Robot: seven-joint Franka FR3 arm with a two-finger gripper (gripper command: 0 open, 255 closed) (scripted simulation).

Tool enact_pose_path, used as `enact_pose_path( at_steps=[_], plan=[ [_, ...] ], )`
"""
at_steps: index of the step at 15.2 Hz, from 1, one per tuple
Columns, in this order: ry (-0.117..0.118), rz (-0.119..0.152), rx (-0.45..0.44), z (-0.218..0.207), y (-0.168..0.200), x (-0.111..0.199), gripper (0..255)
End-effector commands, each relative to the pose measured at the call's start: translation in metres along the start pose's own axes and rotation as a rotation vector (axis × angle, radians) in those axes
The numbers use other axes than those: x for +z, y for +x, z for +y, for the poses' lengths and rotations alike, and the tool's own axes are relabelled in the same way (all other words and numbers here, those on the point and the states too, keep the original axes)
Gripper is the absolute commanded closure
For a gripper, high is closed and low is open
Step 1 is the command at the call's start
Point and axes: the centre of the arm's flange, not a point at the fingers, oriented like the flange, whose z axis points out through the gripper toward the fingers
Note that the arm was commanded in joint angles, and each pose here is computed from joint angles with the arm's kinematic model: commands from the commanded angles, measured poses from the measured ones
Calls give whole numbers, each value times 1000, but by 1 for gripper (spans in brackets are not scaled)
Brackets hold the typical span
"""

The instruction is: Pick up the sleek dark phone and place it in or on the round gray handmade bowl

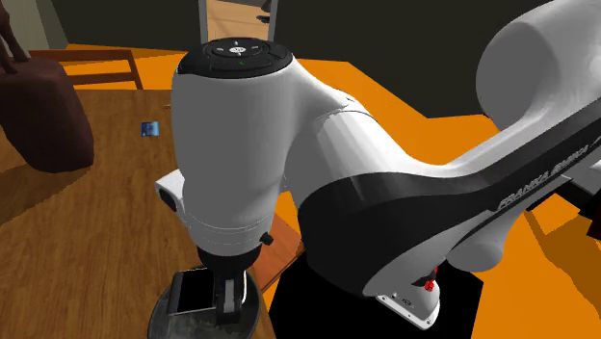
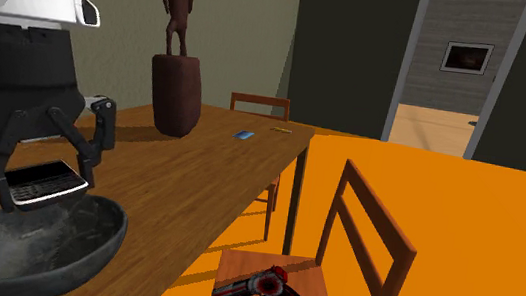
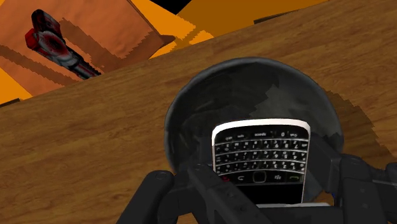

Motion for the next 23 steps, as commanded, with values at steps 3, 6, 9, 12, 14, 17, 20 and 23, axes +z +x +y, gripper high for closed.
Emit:
enact_pose_path(
  at_steps=[3, 6, 9, 12, 14, 17, 20, 23],
  plan=[
    [0, 1, 0, 1, -1, 22, 255],
    [0, 1, 0, 1, -1, 38, 255],
    [0, 1, 0, 1, -1, 46, 255],
    [0, 1, 0, 1, -1, 46, 255],
    [0, 1, 0, 1, -1, 46, 255],
    [0, 1, 0, 1, -1, 46, 0],
    [0, 1, 0, 1, -1, 46, 0],
    [0, 1, 0, 1, -1, 33, 0]
  ],
)
